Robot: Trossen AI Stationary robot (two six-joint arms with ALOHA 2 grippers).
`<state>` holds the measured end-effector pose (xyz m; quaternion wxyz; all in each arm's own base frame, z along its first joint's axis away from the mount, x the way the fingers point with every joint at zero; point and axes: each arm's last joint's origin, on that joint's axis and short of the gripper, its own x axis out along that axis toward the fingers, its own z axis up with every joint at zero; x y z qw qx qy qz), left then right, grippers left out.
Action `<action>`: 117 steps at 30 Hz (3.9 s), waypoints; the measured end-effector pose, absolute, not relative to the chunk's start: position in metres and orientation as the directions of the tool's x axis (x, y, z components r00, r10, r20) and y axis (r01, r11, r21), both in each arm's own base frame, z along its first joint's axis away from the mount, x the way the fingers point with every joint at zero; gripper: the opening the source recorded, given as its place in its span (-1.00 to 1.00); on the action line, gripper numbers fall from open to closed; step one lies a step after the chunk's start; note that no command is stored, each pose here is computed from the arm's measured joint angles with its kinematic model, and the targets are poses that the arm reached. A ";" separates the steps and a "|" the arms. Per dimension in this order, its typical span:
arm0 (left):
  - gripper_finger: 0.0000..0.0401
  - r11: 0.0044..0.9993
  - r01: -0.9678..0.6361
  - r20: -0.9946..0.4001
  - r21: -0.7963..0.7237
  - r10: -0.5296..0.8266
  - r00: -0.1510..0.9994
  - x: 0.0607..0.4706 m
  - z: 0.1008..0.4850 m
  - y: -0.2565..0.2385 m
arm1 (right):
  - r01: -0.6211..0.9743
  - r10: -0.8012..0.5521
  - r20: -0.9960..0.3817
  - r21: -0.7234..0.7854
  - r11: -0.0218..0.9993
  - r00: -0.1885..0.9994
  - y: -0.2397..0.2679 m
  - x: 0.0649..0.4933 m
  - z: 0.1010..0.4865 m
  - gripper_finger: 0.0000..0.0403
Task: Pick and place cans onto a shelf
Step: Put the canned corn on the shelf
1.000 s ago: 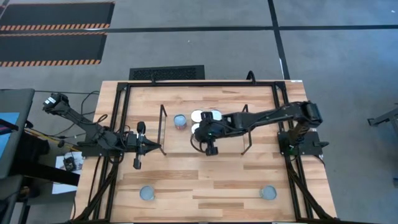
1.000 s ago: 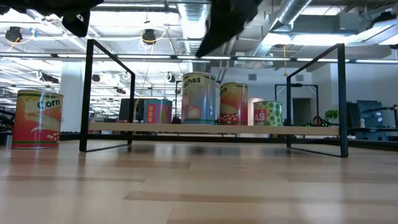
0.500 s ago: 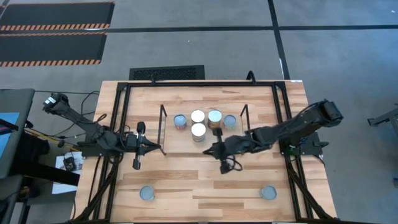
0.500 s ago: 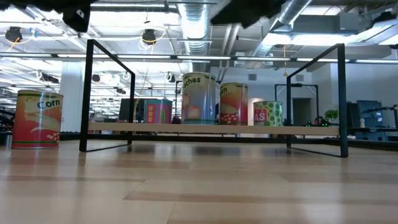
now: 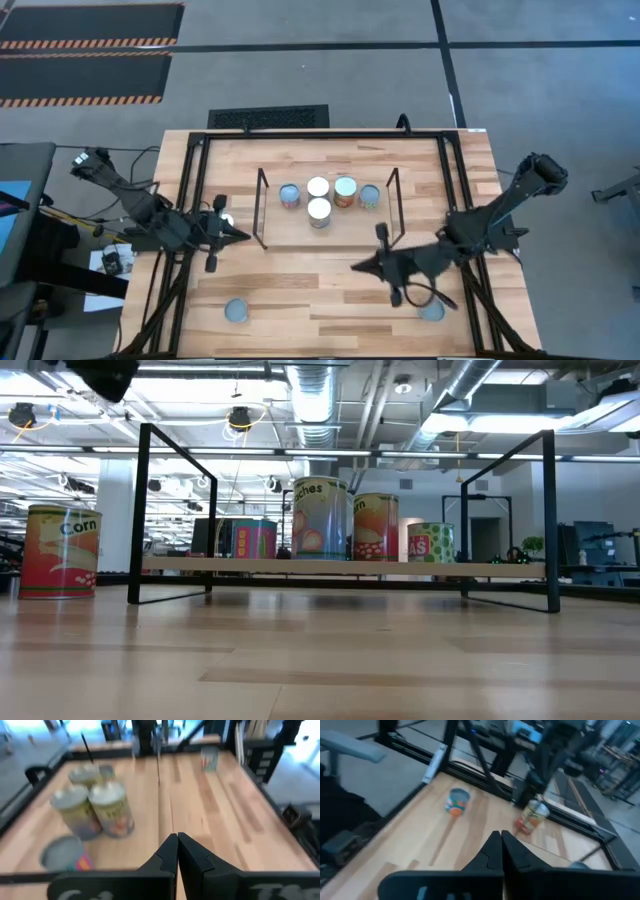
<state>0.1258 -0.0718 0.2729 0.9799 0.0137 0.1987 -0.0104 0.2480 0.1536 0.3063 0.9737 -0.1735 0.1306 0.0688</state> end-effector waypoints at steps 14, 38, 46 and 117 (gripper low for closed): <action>-1.00 1.000 0.011 -0.753 0.003 -0.005 0.658 0.131 0.258 -0.108 | -0.271 0.242 -0.157 -0.199 0.942 0.958 0.176 0.253 0.249 -0.99; -0.22 0.866 -0.263 -0.853 0.425 0.480 0.205 0.143 0.214 -0.092 | -0.282 0.257 -0.164 -0.157 0.946 0.952 0.192 0.237 0.245 -0.98; -0.47 0.887 -0.237 -0.880 0.396 0.441 0.177 0.148 0.213 -0.088 | -0.283 0.256 -0.168 -0.159 0.946 0.952 0.192 0.237 0.244 -0.98; -1.00 0.940 0.321 -0.798 -0.116 -0.280 0.534 0.180 0.313 -0.158 | -0.283 0.259 -0.160 -0.154 0.947 0.953 0.192 0.237 0.246 -0.98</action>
